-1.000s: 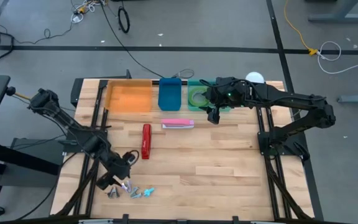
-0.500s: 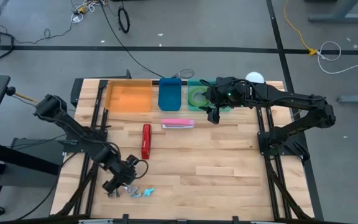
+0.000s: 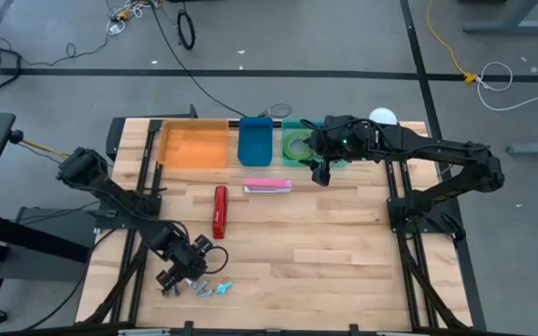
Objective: Pick and place Stapler, Stapler remover, tape
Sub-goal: Put the purple staple remover into the blue bin
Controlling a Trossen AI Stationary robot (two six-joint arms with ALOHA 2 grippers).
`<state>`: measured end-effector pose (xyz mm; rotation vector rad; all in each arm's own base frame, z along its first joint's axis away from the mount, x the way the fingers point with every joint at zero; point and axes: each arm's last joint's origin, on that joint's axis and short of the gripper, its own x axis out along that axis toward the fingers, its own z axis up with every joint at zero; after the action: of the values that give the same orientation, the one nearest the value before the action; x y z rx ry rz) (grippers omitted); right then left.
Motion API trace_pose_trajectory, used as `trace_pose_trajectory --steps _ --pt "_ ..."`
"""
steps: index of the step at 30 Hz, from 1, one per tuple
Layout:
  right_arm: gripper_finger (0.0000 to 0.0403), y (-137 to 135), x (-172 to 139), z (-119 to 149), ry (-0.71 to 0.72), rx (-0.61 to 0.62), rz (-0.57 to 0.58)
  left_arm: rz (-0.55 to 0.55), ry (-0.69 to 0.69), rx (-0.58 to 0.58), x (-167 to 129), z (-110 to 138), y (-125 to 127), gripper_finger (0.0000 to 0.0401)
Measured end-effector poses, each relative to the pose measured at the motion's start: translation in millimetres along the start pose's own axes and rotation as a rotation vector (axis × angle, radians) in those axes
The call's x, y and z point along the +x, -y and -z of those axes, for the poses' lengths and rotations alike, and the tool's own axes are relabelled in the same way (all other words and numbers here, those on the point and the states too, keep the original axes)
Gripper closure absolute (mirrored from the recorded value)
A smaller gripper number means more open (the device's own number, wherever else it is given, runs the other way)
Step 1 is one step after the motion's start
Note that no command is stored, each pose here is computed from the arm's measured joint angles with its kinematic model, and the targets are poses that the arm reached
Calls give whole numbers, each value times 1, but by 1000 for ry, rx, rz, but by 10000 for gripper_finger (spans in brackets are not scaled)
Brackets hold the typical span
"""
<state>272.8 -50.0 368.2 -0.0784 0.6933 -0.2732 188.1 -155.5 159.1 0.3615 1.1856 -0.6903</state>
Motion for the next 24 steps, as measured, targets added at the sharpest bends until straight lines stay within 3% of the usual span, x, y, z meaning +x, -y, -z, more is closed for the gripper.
trace_pose_trajectory --steps 11,24 --pt "121 0 0 0 0 0 0 21 21 3 0 -2 0 269" --pt "121 0 0 0 0 0 0 22 22 94 0 -2 1 275"
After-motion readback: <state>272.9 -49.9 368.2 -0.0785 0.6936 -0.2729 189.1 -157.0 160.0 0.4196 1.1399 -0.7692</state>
